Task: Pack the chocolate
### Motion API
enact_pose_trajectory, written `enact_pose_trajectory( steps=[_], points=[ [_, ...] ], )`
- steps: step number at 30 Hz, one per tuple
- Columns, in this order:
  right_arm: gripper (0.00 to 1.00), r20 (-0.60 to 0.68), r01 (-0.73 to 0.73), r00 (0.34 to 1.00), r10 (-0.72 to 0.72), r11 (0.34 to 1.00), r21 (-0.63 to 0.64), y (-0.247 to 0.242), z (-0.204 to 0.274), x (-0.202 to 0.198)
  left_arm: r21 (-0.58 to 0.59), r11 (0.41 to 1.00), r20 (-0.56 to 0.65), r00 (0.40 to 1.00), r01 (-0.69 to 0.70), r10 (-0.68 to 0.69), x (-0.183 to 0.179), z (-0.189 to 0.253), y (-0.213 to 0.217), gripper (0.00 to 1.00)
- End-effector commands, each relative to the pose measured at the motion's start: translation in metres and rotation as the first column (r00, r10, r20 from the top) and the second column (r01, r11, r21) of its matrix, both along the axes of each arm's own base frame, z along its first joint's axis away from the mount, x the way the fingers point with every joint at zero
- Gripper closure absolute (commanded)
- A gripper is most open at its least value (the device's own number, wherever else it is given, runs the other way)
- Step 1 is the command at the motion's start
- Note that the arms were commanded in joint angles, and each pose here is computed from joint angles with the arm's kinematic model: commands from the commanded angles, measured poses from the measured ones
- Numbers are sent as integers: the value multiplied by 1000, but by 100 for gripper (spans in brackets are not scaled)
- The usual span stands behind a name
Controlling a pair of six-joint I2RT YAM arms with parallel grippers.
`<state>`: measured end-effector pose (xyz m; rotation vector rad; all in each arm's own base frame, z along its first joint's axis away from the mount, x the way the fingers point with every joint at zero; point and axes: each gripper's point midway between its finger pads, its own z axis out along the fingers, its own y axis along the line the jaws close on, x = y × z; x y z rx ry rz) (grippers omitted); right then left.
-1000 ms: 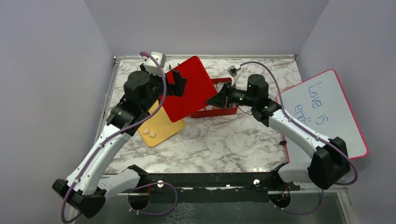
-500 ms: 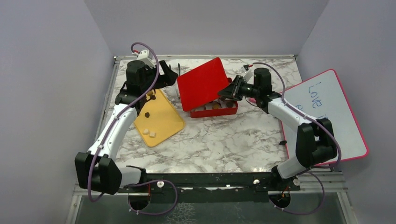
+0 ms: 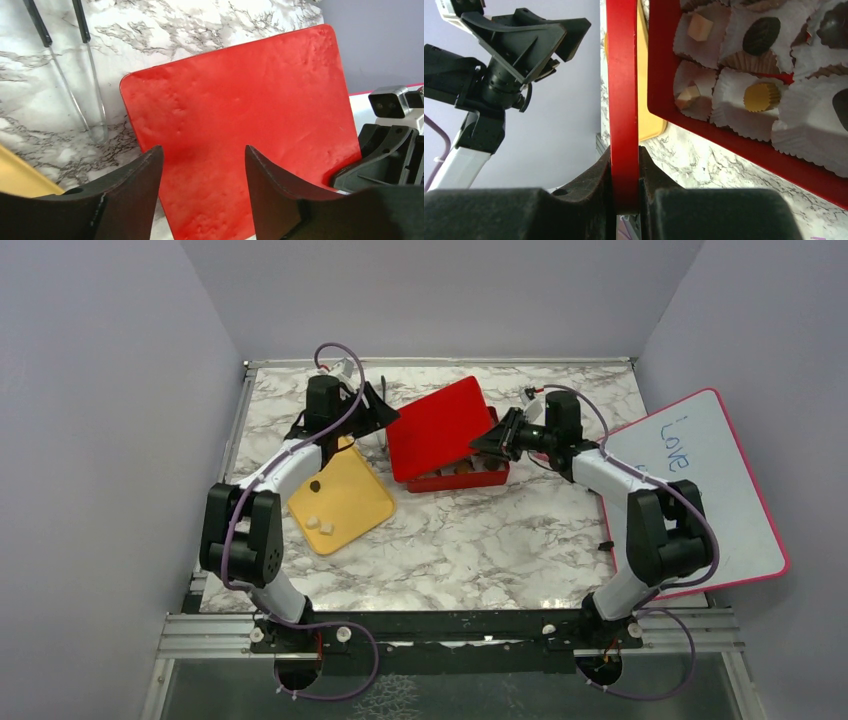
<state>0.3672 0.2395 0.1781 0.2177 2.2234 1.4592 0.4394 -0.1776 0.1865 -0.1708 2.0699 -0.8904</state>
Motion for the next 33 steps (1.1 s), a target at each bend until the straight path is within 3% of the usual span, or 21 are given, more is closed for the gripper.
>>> enact_pose_trajectory(
  steps=[1,5,11,15,20,27,33],
  points=[
    [99,11,-20,1000,19,999,45,0,4,1,-80,995,18,998,55,-54,17,2,-15,42],
    [99,-4,5,1000,-5,999,36,-5,-4,5,-89,991,-27,994,100,-103,21,-20,-24,47],
    [99,-15,-4,1000,4,999,38,-9,-10,8,-46,991,-38,992,122,-124,24,-33,-23,32],
    [99,-34,1,999,0,999,34,-13,-18,9,-29,992,-34,992,121,-122,26,-37,-22,31],
    [99,-40,8,999,-6,999,35,-17,-25,7,-33,992,-61,991,119,-121,28,-47,-24,34],
    [99,-49,19,999,-17,999,36,-21,-31,8,-29,992,-87,989,120,-123,30,-59,-28,49],
    [95,-54,29,998,-27,999,27,-23,-35,8,-32,986,-96,982,163,-165,29,-68,-38,48]
  ],
)
